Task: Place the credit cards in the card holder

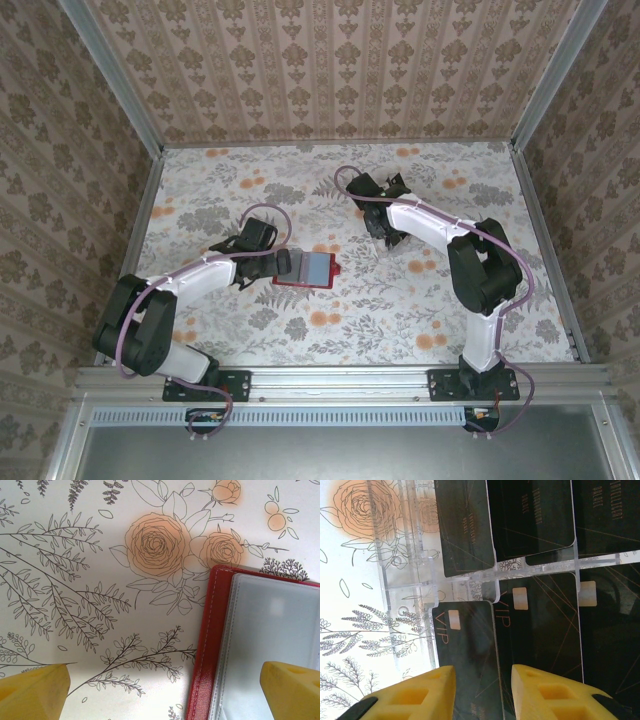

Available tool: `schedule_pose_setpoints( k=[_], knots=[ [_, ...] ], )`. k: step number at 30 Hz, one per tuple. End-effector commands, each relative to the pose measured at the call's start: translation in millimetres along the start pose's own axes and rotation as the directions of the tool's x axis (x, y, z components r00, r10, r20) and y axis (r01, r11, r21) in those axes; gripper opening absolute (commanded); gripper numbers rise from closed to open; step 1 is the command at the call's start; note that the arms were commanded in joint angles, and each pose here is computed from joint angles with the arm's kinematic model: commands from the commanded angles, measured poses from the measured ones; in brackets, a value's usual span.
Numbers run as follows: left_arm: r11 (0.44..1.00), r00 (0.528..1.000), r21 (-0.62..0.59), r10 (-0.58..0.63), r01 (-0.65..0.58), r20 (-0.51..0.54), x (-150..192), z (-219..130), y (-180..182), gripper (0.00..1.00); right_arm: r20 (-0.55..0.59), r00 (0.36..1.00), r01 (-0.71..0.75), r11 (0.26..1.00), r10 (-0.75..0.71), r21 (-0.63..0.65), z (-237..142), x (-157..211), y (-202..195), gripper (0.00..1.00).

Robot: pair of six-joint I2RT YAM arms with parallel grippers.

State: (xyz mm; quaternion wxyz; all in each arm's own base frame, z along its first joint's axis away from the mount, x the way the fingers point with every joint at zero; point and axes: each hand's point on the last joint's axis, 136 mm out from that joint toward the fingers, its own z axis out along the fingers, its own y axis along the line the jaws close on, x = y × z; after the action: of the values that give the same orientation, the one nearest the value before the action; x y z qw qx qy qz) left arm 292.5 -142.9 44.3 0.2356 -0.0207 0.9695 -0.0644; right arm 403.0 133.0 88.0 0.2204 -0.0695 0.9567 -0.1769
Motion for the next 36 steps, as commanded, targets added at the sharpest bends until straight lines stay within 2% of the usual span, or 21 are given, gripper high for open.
schedule_pose_setpoints(
  k=[1, 16, 36],
  knots=[
    [1.000, 1.000, -0.010, 0.001, -0.001, -0.007, 4.0, 2.8, 1.3, 1.00, -0.008, 1.000, 0.022, 0.999, -0.022, 0.028, -0.3, 2.2, -4.9, 0.37],
    [1.000, 1.000, -0.013, -0.001, 0.001, -0.005, 4.8, 3.7, 2.2, 1.00, -0.043, 0.999, 0.019, 0.999, -0.021, -0.044, 6.5, 10.4, 11.4, 0.35],
    [1.000, 1.000, -0.010, 0.001, -0.001, -0.004, 3.5, 3.0, 1.3, 1.00, -0.002, 0.999, -0.032, 0.995, 0.032, -0.099, -10.7, -4.4, 11.4, 0.27]
  ],
)
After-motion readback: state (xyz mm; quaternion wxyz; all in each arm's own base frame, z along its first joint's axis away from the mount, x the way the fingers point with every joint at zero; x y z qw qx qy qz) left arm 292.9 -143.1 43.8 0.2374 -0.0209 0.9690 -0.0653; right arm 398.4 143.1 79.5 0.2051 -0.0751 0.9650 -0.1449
